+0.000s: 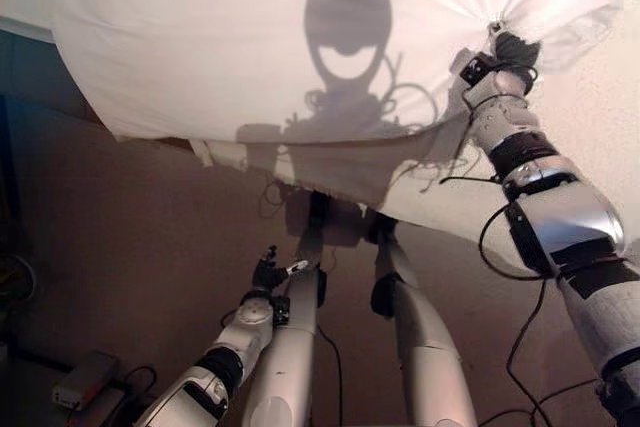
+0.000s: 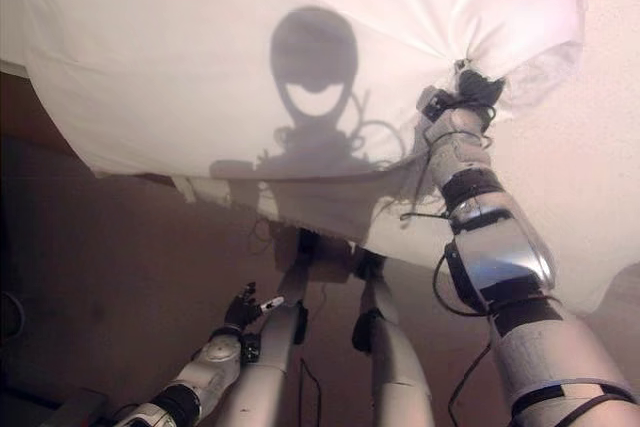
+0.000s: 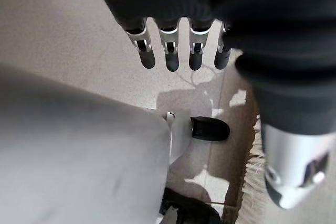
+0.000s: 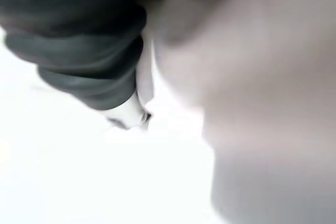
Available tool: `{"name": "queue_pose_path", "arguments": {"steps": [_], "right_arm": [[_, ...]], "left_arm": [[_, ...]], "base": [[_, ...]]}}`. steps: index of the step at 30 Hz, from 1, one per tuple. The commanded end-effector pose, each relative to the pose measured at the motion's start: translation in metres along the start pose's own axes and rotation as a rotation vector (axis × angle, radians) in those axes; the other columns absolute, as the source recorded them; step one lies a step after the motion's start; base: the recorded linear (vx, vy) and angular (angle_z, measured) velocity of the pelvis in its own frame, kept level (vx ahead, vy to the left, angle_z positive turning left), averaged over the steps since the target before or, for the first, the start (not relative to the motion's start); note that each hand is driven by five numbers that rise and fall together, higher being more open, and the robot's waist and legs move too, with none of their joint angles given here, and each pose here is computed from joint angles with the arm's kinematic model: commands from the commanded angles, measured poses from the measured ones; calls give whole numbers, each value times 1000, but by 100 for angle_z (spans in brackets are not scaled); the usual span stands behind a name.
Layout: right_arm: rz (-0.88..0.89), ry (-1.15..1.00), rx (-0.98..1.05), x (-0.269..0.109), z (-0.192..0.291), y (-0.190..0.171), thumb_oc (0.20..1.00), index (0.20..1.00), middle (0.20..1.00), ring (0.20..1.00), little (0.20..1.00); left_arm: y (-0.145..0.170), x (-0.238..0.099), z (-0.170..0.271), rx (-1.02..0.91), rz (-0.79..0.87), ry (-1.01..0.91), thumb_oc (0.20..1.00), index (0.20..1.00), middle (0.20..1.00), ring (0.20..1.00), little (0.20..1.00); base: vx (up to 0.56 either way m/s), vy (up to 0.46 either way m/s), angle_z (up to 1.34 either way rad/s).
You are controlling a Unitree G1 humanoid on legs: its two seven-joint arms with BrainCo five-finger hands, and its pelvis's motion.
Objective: Make the bed
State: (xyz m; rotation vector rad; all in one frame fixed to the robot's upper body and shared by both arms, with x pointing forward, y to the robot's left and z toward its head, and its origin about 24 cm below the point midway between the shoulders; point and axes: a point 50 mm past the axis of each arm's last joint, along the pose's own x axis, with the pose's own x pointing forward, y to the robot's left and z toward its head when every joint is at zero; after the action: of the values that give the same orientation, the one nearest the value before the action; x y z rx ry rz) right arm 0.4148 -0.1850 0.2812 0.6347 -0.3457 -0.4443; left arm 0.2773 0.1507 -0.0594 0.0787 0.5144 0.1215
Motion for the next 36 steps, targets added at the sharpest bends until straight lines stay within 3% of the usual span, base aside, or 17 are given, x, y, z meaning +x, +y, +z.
{"name": "queue_pose_path", "arguments": {"steps": [1,7,9,11,16,20,27,36], "right_arm": [[190,3,219,-32,-20,27,200,200,200,200,200],[303,-106,341,-48,-1,14,200,200,200,200,200],[302,-124,319,-49,1,13,200,200,200,200,200],[337,-124,243,-53,-2,14,200,200,200,200,200],[364,-89,163,-56,-14,12,200,200,200,200,200],[400,4,65,-63,-39,7,200,200,200,200,200],[373,127,17,-70,-69,-9,200,200,200,200,200],[329,249,45,-96,-101,-43,200,200,200,200,200]], "left_arm": [[-8,-8,-14,-23,-39,30,1000,1000,1000,1000,1000],[-42,-23,15,-186,-287,-65,1000,1000,1000,1000,1000],[-47,-26,19,-202,-328,-77,1000,1000,1000,1000,1000],[-70,-43,34,-282,-527,-96,1000,1000,1000,1000,1000],[-85,-57,41,-325,-665,-88,1000,1000,1000,1000,1000],[-104,-71,46,-491,-783,-4,1000,1000,1000,1000,1000],[-128,-78,43,-698,-794,162,1000,1000,1000,1000,1000],[-126,-49,59,-1036,-566,205,1000,1000,1000,1000,1000]], "base": [[-45,67,-4],[-24,18,-3],[4,18,-12],[30,46,-1],[29,-6,-12],[38,-72,-24],[51,-64,-11],[61,-59,-2]]}}
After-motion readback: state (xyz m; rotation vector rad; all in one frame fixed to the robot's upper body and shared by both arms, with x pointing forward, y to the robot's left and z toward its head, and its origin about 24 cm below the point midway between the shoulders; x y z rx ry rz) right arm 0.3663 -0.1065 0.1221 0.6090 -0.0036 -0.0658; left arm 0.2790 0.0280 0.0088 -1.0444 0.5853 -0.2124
